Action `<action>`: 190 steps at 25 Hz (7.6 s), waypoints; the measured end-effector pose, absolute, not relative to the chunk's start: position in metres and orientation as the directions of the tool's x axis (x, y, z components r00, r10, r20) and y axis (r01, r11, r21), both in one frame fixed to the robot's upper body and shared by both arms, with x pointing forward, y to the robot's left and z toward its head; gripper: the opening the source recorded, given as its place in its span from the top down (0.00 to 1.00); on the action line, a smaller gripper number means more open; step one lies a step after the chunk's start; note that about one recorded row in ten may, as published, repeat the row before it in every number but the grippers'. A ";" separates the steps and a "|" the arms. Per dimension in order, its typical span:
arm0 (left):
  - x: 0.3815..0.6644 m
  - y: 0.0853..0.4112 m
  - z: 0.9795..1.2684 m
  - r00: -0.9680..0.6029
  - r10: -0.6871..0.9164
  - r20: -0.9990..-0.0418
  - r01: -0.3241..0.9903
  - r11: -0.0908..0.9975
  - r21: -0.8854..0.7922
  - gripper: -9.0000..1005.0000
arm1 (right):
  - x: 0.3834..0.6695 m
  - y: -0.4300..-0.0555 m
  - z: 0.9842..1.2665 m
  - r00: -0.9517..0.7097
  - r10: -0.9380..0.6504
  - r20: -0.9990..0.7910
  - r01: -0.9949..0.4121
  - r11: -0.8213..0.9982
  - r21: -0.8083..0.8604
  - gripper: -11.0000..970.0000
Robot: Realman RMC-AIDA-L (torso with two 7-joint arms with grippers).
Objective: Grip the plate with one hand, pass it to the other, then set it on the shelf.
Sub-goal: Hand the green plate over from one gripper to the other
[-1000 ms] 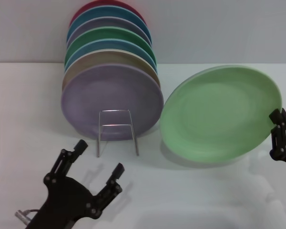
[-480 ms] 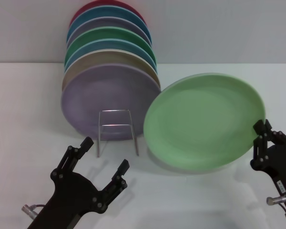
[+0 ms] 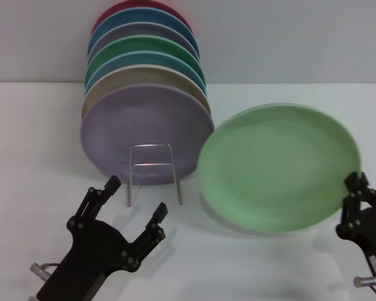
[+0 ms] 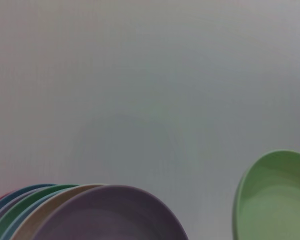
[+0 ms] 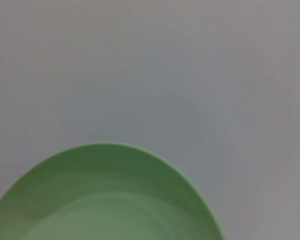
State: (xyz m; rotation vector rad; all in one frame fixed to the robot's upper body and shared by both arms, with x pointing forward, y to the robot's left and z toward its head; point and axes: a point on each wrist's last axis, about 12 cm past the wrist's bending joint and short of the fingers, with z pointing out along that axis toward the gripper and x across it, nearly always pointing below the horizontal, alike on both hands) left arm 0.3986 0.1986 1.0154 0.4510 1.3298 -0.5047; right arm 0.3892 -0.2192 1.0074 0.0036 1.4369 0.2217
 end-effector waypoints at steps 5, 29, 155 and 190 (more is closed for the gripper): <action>0.398 0.196 1.015 0.155 -0.088 -0.984 0.589 0.808 0.021 0.14 | 0.378 -0.224 1.007 0.128 0.136 -0.982 -0.090 0.988 0.125 0.97; 0.404 0.164 1.017 0.130 -0.017 -0.991 0.644 0.761 0.072 0.14 | 0.372 -0.221 1.008 0.134 0.050 -0.990 -0.082 0.996 0.040 0.97; 0.451 0.145 1.026 0.028 0.030 -0.999 0.650 0.759 0.041 0.79 | 0.365 -0.208 1.012 0.174 -0.124 -0.977 -0.121 0.982 -0.147 0.97; 0.454 0.145 1.027 0.029 0.030 -0.999 0.652 0.757 0.042 0.95 | 0.367 -0.205 1.011 0.169 -0.117 -0.979 -0.146 0.979 -0.142 0.95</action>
